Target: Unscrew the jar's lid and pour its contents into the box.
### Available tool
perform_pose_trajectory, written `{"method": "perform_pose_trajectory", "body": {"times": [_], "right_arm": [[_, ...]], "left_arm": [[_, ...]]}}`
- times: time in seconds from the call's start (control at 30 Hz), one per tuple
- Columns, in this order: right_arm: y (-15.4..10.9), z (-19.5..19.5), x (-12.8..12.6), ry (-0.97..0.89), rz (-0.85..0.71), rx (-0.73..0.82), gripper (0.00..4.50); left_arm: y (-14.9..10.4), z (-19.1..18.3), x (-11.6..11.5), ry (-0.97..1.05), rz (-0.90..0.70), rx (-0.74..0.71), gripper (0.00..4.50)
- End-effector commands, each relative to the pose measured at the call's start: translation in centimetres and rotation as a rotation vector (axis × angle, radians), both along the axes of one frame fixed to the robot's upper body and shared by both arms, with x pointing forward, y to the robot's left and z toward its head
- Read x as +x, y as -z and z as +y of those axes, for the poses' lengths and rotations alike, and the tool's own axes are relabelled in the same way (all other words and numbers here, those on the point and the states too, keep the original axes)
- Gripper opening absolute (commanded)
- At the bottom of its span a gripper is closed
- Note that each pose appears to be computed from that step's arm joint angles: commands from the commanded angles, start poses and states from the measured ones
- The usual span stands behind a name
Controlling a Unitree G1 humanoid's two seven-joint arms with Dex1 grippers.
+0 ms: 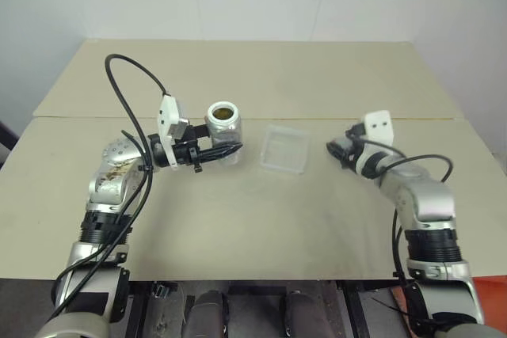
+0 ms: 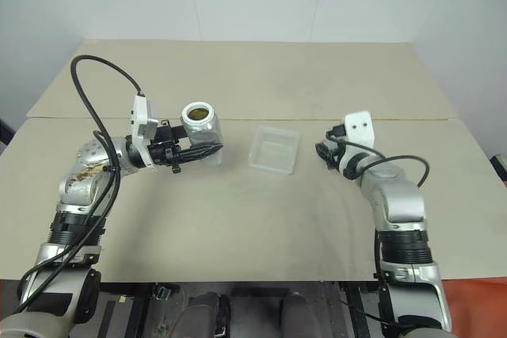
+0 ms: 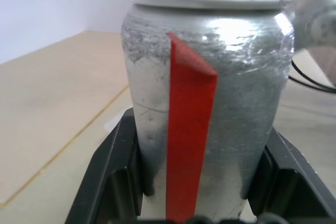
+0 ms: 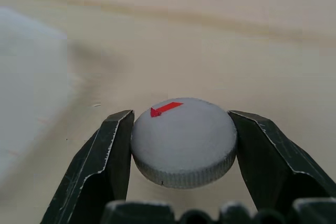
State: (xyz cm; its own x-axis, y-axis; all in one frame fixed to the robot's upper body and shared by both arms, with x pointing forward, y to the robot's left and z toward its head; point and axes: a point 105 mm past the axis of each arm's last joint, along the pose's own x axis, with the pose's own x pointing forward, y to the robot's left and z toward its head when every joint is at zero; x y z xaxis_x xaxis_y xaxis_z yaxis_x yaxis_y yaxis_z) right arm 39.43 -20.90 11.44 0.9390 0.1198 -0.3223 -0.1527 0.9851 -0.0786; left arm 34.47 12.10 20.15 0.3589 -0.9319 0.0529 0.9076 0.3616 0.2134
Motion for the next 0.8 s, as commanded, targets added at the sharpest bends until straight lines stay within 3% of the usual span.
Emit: {"method": "perform_pose_trajectory", "body": {"times": [0.03, 0.23, 0.27, 0.4, 0.57, 0.8], "right_arm": [[-0.9, -1.2, 0.9, 0.068, -0.062, -0.034, 2.78], [-0.3, -0.9, 0.4, 0.028, -0.043, -0.031, 2.78], [-0.6, -0.7, 0.1, 0.002, -0.040, -0.027, 3.50], [-2.0, 0.0, -1.0, -0.112, -0.028, -0.045, 4.47], [-5.5, 0.5, -2.5, -0.248, -0.069, -0.076, 4.47], [-11.1, 1.8, -4.5, -0.481, -0.126, -0.052, 4.47]], "left_arm": [[-1.2, 0.1, 0.3, -0.035, -0.054, -0.015, 2.07], [-1.1, 0.4, 0.2, -0.053, -0.052, -0.011, 2.07], [-1.1, 0.4, 0.1, -0.056, -0.052, -0.009, 2.07], [-1.1, 0.6, 0.3, -0.073, -0.058, 0.002, 2.07], [-1.4, 0.4, 1.1, -0.104, -0.080, 0.026, 2.07], [-1.4, -0.5, 3.5, -0.195, -0.220, 0.176, 2.07]]}}
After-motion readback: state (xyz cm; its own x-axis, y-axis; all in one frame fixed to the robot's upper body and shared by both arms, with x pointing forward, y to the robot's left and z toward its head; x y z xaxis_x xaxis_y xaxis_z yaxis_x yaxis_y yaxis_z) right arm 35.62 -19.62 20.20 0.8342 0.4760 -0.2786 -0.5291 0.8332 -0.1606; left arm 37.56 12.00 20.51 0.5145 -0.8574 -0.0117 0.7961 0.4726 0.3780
